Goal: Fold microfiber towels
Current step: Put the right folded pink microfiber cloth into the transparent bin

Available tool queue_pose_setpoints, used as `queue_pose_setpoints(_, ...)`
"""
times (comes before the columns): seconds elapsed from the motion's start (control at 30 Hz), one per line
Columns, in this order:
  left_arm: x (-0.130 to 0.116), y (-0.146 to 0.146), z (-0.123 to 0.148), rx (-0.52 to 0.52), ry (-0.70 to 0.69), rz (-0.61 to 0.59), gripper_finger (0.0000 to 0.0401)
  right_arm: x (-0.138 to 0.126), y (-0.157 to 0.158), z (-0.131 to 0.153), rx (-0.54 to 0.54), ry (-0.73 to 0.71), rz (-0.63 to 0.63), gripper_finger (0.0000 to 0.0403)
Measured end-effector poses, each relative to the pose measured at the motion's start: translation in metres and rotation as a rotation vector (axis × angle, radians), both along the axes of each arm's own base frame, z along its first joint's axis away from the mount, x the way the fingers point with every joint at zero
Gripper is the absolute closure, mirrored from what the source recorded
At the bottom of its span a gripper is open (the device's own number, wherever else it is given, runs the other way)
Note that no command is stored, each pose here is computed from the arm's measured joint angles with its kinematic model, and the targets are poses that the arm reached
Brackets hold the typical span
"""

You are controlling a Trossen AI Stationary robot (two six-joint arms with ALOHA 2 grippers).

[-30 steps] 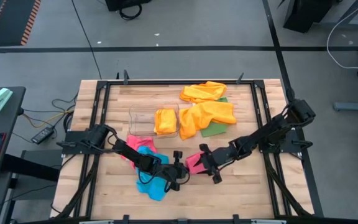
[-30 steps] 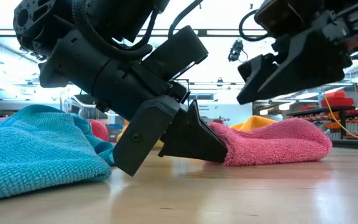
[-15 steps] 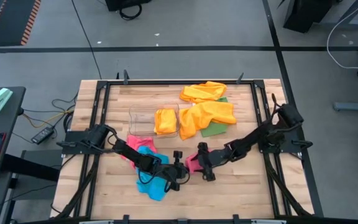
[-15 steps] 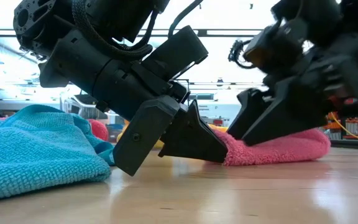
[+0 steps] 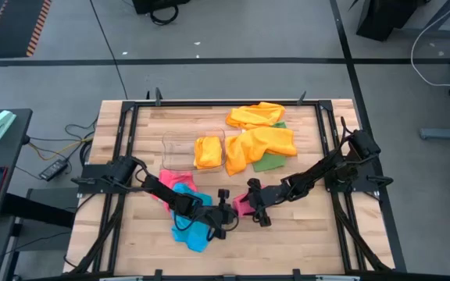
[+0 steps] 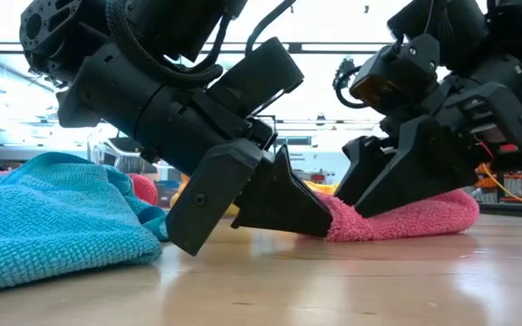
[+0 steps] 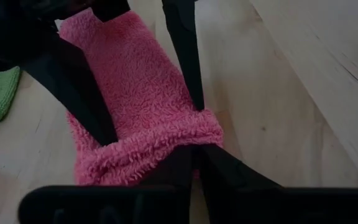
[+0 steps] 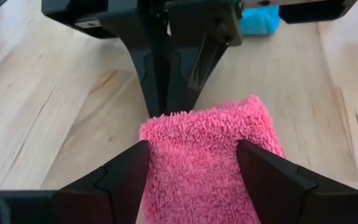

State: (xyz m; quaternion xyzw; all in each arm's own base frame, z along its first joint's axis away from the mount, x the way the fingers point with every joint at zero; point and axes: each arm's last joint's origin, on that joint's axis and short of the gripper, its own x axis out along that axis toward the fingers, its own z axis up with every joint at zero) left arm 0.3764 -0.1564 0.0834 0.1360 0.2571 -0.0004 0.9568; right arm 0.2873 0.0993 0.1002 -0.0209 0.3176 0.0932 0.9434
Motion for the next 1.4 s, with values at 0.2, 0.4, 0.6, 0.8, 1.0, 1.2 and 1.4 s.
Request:
queue_pose_setpoints(0.2,-0.005,-0.006,0.008,0.025,0.014,-0.031,0.0335,0.001,0.000,-0.009,-0.004,0.025,-0.003,0.0150)
queue_pose_setpoints(0.4,-0.016,-0.016,0.033,0.037,0.039,-0.063,0.0315,0.001,0.000,-0.011,0.000,0.031,-0.010,0.0150)
queue_pose_setpoints(0.6,-0.007,-0.012,0.043,0.018,-0.103,0.019,0.0318,0.001,0.000,-0.011,0.000,0.031,-0.009,0.0150)
queue_pose_setpoints(0.8,0.007,0.006,0.019,-0.033,-0.148,0.117,0.0310,0.001,0.000,-0.011,-0.004,0.029,-0.001,0.0150)
queue_pose_setpoints(1.0,0.008,0.011,0.009,-0.038,-0.114,0.120,0.0273,0.001,0.000,-0.011,-0.008,0.029,0.002,0.0150)
queue_pose_setpoints(1.2,0.005,0.012,0.003,-0.031,-0.049,0.134,0.0272,0.001,0.000,-0.011,-0.003,0.029,-0.002,0.0150)
queue_pose_setpoints(1.4,0.004,0.010,0.002,-0.050,-0.040,0.144,0.0278,-0.002,0.001,0.003,-0.011,0.005,-0.021,0.0150)
